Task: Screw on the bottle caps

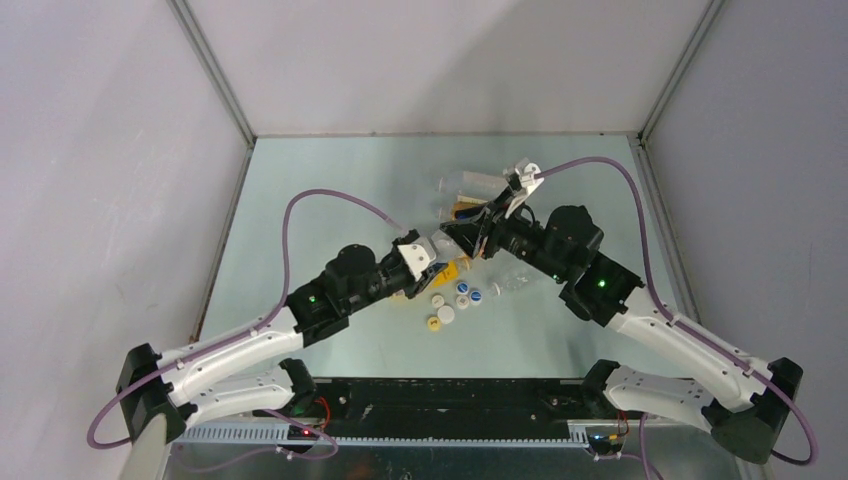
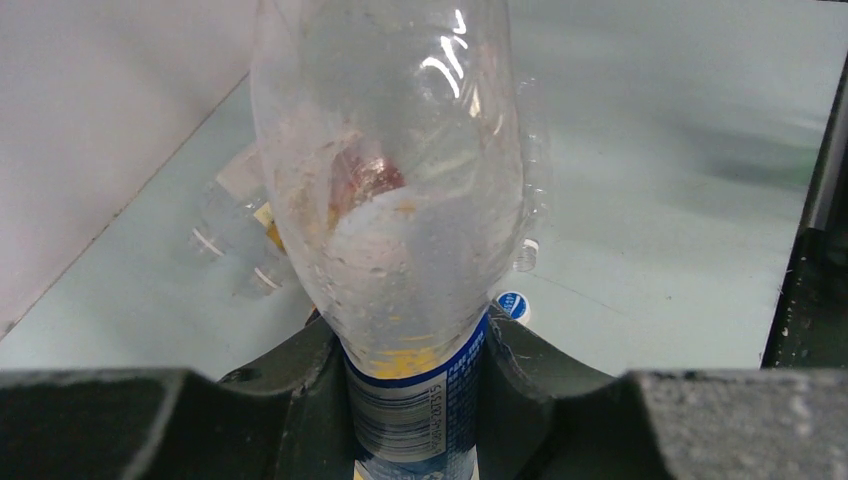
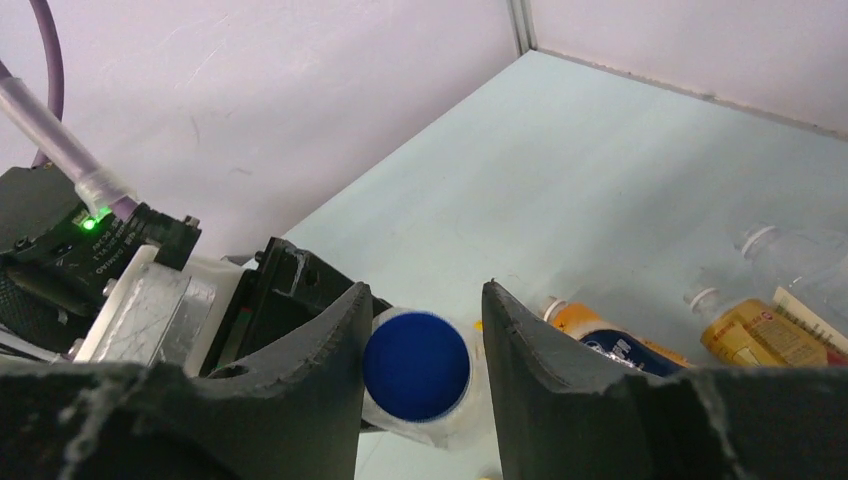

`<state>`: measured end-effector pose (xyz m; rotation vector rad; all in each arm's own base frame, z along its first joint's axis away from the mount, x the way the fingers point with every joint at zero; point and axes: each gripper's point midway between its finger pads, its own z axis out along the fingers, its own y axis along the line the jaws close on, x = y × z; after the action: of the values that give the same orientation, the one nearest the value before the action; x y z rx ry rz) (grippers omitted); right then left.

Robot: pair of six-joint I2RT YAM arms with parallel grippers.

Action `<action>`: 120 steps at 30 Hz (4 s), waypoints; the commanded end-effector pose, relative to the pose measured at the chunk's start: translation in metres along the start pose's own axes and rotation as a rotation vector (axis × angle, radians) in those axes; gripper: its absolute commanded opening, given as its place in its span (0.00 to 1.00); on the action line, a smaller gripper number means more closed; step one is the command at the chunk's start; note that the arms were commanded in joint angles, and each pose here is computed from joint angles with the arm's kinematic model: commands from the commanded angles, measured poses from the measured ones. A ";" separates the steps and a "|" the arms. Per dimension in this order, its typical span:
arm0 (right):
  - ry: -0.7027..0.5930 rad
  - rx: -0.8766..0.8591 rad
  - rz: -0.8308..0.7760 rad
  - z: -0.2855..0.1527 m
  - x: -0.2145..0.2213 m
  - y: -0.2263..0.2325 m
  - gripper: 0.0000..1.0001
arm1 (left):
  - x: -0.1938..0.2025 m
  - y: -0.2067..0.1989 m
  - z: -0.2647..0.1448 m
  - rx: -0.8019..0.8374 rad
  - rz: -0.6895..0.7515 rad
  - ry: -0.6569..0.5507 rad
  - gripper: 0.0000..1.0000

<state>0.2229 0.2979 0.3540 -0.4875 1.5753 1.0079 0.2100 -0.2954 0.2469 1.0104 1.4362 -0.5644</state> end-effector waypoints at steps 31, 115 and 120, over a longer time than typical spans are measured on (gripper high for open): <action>-0.056 0.661 -0.259 -0.081 -0.089 -0.190 0.00 | 0.003 0.134 -0.104 -0.581 -0.168 0.062 1.00; -0.023 1.365 -0.175 -0.242 -0.066 -0.456 0.99 | 0.032 0.194 -0.163 -0.863 -0.145 0.112 1.00; -0.014 1.455 -0.203 -0.257 -0.074 -0.442 0.99 | 0.028 0.192 -0.164 -0.858 -0.148 0.095 1.00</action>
<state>0.4488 -0.1578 0.2425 0.3273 1.8093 -0.3064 0.2874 -0.0561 0.2692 0.2595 1.6760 0.0511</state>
